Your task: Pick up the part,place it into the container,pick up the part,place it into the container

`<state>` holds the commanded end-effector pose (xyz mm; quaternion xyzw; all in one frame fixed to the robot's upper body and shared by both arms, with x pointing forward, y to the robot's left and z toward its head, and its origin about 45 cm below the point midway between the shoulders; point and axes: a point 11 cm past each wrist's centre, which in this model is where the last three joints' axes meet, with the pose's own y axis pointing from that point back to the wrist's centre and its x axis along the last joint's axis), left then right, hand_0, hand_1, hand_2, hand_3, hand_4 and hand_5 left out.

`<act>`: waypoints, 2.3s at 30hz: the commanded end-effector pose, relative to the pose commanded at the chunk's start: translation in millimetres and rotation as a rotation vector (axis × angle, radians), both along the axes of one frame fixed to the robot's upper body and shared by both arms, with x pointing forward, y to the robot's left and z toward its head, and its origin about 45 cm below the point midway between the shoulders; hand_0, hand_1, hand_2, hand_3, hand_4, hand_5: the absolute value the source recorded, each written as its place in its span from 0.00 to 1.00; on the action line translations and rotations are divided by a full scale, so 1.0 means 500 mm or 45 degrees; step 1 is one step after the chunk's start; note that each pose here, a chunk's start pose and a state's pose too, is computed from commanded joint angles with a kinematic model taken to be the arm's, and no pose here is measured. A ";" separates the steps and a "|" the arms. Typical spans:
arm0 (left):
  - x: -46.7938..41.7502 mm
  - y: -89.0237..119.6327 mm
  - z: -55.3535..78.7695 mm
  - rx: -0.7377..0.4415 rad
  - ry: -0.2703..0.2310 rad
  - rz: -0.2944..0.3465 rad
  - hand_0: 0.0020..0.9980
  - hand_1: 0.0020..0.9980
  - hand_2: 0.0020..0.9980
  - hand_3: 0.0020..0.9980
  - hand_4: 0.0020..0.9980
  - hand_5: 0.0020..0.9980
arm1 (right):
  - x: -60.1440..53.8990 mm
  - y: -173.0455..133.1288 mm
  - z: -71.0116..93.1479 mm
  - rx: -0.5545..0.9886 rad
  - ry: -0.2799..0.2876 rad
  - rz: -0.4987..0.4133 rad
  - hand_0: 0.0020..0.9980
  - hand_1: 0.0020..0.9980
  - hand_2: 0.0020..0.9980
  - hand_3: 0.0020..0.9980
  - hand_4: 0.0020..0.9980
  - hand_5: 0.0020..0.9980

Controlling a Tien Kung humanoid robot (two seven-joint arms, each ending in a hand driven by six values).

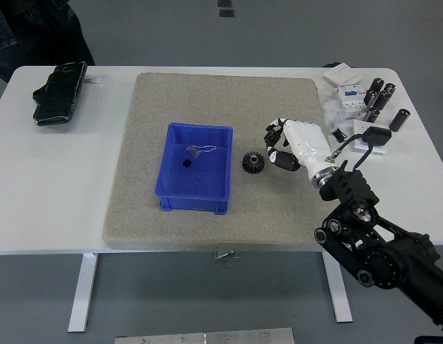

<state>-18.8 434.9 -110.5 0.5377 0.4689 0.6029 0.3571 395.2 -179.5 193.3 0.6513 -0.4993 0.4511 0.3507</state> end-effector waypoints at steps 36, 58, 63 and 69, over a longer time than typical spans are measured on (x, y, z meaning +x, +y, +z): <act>-0.002 0.000 0.000 0.000 0.008 -0.005 0.64 0.61 0.57 0.58 0.64 0.28 | -0.007 0.033 0.001 0.230 0.005 -0.023 0.92 0.93 0.92 0.96 0.80 0.34; -0.001 -0.002 -0.001 -0.004 0.008 -0.013 0.64 0.61 0.57 0.57 0.62 0.28 | -0.006 -0.065 -0.132 -0.068 0.367 -0.173 0.87 0.87 0.92 0.97 0.85 0.39; 0.001 -0.002 -0.001 -0.004 0.003 -0.013 0.64 0.61 0.57 0.57 0.62 0.28 | -0.006 -0.065 -0.143 -0.095 0.386 -0.172 0.85 0.86 0.90 0.95 0.83 0.36; 0.002 -0.001 -0.001 0.001 -0.003 -0.011 0.64 0.61 0.57 0.57 0.62 0.28 | -0.007 -0.058 -0.141 -0.124 0.357 -0.160 0.72 0.65 0.65 0.68 0.34 0.14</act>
